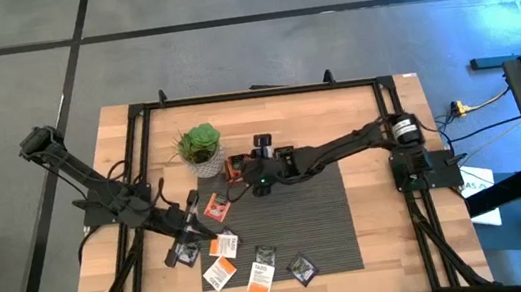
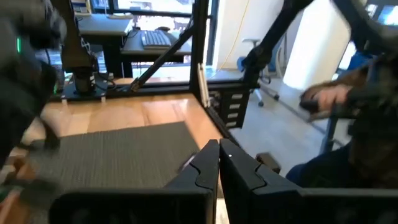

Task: Pick & Place Tea
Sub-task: Put the black tea bag into the right slot of the wooden organizer

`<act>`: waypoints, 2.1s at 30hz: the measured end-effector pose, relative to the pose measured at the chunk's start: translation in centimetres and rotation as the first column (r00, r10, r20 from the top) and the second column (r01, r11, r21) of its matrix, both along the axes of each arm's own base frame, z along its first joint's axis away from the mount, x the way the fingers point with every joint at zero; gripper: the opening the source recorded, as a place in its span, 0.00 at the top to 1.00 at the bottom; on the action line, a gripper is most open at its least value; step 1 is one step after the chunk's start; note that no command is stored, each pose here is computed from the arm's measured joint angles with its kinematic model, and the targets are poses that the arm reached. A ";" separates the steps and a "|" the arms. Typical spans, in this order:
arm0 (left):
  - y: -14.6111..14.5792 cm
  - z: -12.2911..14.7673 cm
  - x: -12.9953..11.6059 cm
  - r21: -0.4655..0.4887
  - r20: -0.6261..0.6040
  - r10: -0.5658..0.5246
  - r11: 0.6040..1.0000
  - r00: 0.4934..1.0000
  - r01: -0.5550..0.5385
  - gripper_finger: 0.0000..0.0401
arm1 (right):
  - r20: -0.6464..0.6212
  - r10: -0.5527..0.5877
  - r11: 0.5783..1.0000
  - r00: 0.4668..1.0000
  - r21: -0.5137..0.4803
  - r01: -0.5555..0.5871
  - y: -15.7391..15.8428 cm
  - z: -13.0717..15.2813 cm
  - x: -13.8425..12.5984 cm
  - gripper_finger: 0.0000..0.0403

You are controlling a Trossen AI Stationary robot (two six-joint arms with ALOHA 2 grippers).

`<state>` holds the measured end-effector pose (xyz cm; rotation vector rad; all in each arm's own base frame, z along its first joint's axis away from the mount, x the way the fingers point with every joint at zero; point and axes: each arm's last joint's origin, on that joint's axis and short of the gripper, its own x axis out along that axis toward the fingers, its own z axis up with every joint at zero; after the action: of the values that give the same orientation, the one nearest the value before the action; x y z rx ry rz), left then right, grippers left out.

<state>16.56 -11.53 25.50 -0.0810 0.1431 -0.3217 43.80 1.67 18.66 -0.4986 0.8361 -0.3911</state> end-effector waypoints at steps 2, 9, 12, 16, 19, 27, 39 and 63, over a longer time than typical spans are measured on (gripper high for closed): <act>-0.1 -0.3 0.2 0.032 -0.006 -0.002 0.999 1.000 0.002 0.97 | -0.007 0.070 0.993 0.998 0.094 -0.069 0.8 1.2 -0.7 0.67; -1.0 -2.1 1.3 0.098 -0.077 -0.016 0.995 0.997 0.024 0.98 | 0.041 0.267 0.879 0.963 0.400 -0.261 3.2 1.7 -3.7 0.67; -1.5 -3.5 2.4 0.091 -0.123 -0.026 0.995 0.992 0.037 0.98 | 0.038 0.269 0.865 0.962 0.431 -0.259 4.7 1.0 -4.6 0.67; -1.5 -5.2 4.2 0.050 -0.174 -0.030 0.998 0.984 0.039 0.97 | 0.021 0.269 0.839 0.963 0.487 -0.245 6.8 0.2 -5.4 0.67; -1.7 -6.0 5.2 0.013 -0.169 -0.100 0.995 0.980 0.103 0.97 | 0.012 0.274 0.826 0.962 0.510 -0.242 8.3 0.0 -6.0 0.67; -3.6 -7.8 8.9 -0.035 -0.187 -0.222 0.975 0.957 0.220 0.98 | 0.071 0.261 0.740 0.963 0.626 -0.246 11.6 0.3 -6.6 0.67; -6.0 -12.5 13.4 -0.069 -0.355 -0.227 0.974 0.907 0.217 0.98 | 0.160 0.180 0.664 0.970 0.708 -0.240 13.5 0.2 -6.5 0.67; -5.5 -16.4 13.6 -0.032 -0.525 -0.043 0.999 0.850 0.030 0.98 | -0.048 -0.060 0.459 0.997 0.886 0.071 13.6 -7.1 -5.3 0.67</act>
<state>30.16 -17.00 9.09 -0.1893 0.6902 -0.3331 38.51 15.31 11.55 0.5469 0.9491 0.0325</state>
